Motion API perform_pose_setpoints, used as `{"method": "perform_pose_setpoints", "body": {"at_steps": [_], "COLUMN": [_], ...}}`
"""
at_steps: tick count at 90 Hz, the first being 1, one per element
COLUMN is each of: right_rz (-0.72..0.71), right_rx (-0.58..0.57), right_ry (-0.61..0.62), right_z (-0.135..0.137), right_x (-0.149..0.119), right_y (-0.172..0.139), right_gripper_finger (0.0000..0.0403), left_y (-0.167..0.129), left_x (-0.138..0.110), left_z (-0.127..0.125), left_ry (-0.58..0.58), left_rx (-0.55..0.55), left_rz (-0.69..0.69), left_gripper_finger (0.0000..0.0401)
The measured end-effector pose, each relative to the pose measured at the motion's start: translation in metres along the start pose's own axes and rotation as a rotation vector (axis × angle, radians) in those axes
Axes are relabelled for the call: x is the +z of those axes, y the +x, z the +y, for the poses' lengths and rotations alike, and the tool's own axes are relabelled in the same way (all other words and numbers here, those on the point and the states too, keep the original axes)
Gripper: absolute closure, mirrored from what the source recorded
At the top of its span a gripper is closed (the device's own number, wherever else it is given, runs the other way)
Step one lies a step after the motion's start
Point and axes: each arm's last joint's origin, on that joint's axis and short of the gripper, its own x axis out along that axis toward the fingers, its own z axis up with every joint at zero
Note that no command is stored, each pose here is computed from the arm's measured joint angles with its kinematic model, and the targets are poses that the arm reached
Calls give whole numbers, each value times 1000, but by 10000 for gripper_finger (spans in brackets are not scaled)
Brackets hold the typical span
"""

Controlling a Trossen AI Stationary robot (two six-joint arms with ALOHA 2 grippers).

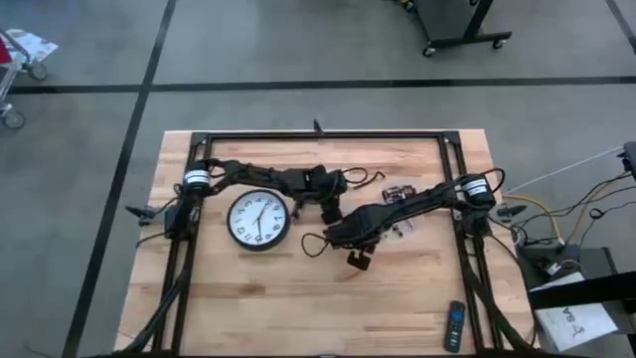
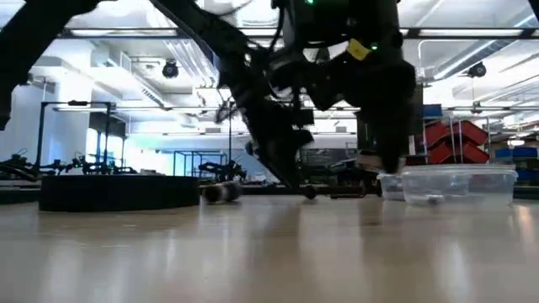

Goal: Insert battery
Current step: Insert the battery holder into the white flashlight battery compartment

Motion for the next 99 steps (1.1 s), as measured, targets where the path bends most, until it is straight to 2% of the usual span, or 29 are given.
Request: {"method": "perform_pose_setpoints", "body": {"at_steps": [11, 36, 42, 60, 81, 99], "right_rz": [-40, -118, -131, -236, -313, -329], "right_rx": [27, 77, 86, 166, 244, 283], "right_ry": [-2, -18, -17, 56, 122, 179], "right_z": [4, 12, 12, 12, 9, 2], "right_x": [3, 9, 10, 25, 42, 59], "right_y": [0, -1, -1, -3, -2, 12], "right_gripper_finger": [348, 348, 348, 355, 353, 350], "left_y": [-12, -39, -47, -53, -43, -39], "left_x": [-17, -73, -82, -113, -135, -147], "left_z": [15, 51, 55, 62, 60, 56], "left_ry": [23, -43, -58, -113, -178, -234], "left_rx": [19, 64, 69, 84, 85, 53], "left_rz": [49, 110, 88, -1, -109, -82], "left_gripper_finger": [297, 284, 281, 277, 288, 297]}}
